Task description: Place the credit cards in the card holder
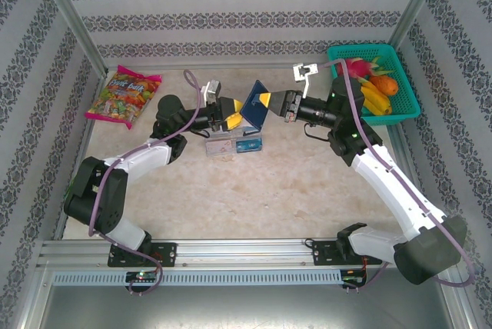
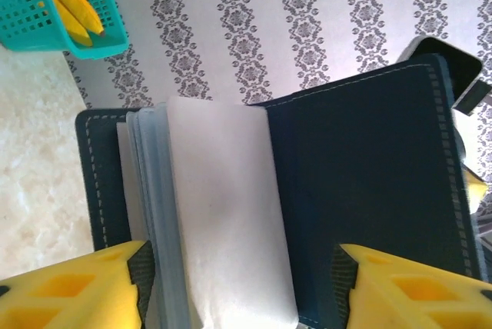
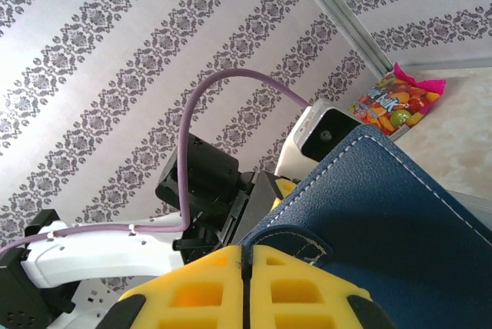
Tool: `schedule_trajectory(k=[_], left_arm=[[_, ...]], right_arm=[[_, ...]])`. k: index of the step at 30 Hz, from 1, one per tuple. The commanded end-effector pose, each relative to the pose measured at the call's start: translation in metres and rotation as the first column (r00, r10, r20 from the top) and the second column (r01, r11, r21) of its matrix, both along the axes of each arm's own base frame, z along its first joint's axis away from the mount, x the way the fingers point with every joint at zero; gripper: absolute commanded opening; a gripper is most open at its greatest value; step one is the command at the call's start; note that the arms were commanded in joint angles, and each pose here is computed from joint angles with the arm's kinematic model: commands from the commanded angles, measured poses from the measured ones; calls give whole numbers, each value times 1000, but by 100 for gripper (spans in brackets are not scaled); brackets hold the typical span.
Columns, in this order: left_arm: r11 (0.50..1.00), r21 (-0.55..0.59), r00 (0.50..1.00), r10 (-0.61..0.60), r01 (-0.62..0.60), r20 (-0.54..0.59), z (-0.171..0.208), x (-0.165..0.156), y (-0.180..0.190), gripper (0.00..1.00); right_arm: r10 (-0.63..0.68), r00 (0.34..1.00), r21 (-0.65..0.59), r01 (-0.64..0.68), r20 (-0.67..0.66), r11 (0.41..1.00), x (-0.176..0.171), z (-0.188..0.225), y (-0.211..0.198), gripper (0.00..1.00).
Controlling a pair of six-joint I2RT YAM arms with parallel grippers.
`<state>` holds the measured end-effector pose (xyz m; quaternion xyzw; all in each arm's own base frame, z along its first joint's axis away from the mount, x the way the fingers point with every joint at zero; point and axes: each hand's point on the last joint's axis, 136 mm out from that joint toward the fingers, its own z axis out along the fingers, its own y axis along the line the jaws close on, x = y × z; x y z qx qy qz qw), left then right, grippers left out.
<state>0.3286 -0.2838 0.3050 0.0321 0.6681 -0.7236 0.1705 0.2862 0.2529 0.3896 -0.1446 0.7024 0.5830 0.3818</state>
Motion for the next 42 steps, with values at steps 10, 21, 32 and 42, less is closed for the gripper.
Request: schedule_trajectory(k=[10, 21, 32, 42], left_arm=[[995, -95, 1000, -22, 21, -15, 1, 12, 0, 69], [980, -190, 996, -69, 57, -59, 23, 12, 2, 70], [974, -218, 995, -82, 69, -52, 49, 4, 9, 49], [997, 80, 1000, -7, 7, 2, 21, -2, 16, 5]], right_arm=[[45, 992, 54, -52, 114, 997, -20, 44, 13, 0], [33, 992, 42, -39, 123, 998, -11, 40, 16, 0], [21, 992, 42, -26, 121, 999, -4, 34, 14, 0], [-55, 998, -11, 55, -11, 998, -3, -25, -16, 0]])
